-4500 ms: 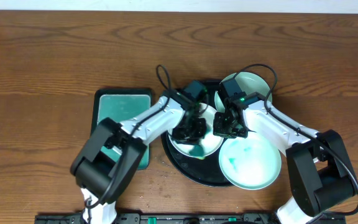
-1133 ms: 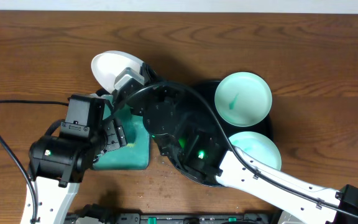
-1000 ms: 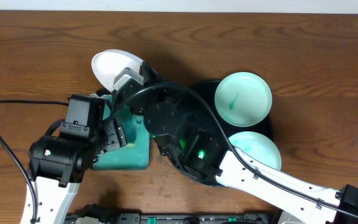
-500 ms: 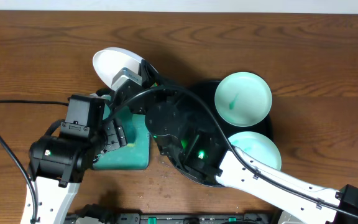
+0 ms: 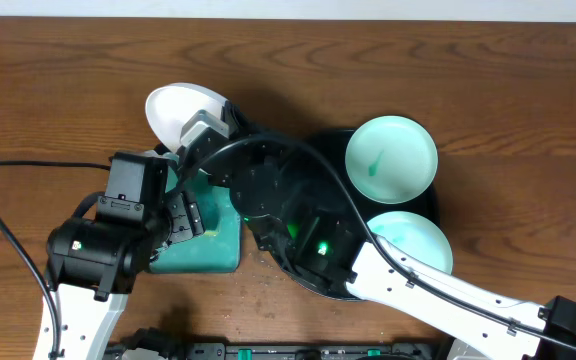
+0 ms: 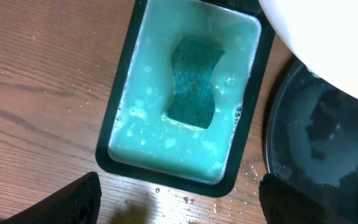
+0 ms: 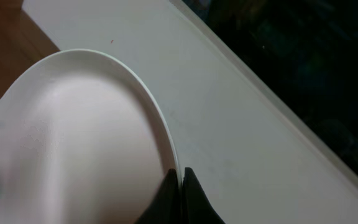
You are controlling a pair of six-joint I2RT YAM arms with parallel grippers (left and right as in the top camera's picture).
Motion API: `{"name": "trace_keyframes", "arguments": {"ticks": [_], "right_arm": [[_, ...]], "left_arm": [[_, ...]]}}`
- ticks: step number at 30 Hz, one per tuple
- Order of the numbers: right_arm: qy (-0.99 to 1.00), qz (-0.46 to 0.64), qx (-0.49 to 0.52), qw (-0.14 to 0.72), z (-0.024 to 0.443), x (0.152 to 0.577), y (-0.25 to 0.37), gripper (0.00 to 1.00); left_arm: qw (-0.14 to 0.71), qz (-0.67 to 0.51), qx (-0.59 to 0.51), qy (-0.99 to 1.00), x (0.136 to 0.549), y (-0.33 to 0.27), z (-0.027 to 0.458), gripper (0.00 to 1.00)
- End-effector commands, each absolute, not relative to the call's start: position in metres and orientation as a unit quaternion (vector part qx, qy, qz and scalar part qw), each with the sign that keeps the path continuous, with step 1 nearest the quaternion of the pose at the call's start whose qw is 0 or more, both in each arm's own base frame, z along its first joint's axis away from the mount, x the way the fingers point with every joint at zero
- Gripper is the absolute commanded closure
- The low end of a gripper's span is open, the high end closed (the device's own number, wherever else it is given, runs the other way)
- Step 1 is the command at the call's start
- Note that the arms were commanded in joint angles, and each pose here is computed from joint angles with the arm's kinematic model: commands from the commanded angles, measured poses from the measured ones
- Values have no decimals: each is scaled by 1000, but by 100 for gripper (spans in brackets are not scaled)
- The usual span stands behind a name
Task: Clean dirty plates on tray and stack at the side
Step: 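Carry the white plate right and set it down beside the tray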
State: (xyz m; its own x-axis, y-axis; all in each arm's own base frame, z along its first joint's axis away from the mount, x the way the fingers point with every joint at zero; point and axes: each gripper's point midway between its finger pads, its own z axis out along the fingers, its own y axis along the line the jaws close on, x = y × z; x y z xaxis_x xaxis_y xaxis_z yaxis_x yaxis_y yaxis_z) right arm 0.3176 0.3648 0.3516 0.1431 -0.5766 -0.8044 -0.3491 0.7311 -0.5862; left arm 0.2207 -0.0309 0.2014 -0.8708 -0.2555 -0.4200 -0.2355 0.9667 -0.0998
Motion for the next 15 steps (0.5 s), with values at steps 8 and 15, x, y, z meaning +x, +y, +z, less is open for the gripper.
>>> {"name": "trace_keyframes", "arguments": {"ticks": [8,15], "right_arm": [[755,-32,-156,637,327,349,313,99],[858,213,-158,439,252,335,333,99]], "left_arm": [[229,-23,-128,965,223,-30,209,18],[229,-22,-128,965,223,-30,209,18]]}}
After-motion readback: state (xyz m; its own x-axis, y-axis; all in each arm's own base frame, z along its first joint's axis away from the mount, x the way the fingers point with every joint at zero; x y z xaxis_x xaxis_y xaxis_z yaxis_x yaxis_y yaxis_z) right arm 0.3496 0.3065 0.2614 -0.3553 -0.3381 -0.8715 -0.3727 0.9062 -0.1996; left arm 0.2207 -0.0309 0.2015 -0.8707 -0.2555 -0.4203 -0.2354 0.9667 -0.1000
